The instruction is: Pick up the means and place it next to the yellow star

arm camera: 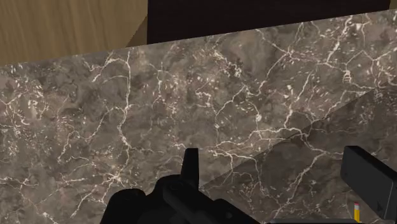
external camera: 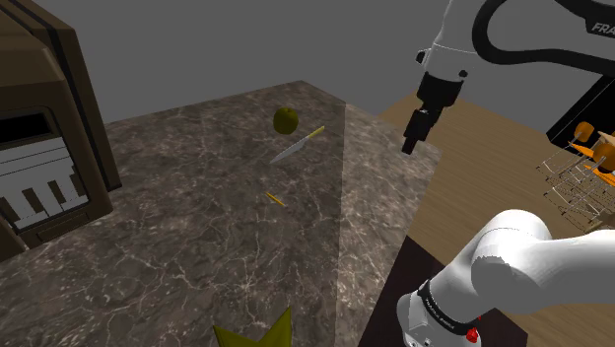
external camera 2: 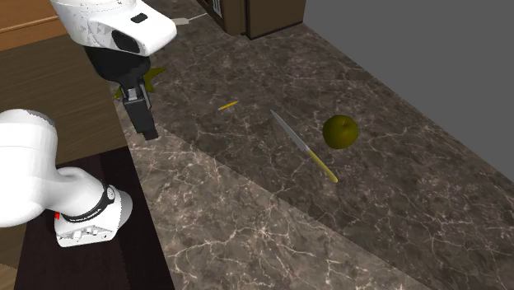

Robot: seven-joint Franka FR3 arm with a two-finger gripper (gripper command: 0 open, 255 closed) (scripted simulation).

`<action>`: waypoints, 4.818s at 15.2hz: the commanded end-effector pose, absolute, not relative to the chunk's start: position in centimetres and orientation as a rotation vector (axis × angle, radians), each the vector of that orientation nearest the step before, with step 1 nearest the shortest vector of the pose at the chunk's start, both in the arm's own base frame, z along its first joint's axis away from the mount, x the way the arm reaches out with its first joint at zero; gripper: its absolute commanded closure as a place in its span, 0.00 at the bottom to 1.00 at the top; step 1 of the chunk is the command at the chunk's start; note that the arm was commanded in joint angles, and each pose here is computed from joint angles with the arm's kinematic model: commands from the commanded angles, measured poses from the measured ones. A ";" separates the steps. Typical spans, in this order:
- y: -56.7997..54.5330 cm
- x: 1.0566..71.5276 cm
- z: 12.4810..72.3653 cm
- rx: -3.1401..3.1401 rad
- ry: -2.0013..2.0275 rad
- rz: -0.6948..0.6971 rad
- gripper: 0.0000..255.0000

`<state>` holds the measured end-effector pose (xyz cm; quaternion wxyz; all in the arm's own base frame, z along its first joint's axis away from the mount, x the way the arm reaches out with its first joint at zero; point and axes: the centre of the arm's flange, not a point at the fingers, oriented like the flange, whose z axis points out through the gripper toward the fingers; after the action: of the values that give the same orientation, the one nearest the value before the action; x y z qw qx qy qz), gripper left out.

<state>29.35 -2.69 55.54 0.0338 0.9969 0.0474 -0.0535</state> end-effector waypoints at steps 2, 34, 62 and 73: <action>-2.0 30.2 54.9 3.070 0.077 -0.160 0.00; -5.6 62.9 36.6 2.414 -1.989 0.025 0.00; -5.7 62.9 34.2 2.414 -1.989 0.025 1.00; -5.7 63.0 40.0 2.414 -1.989 0.025 1.00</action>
<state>62.93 -5.77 39.63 0.0066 0.7719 -0.6357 0.0082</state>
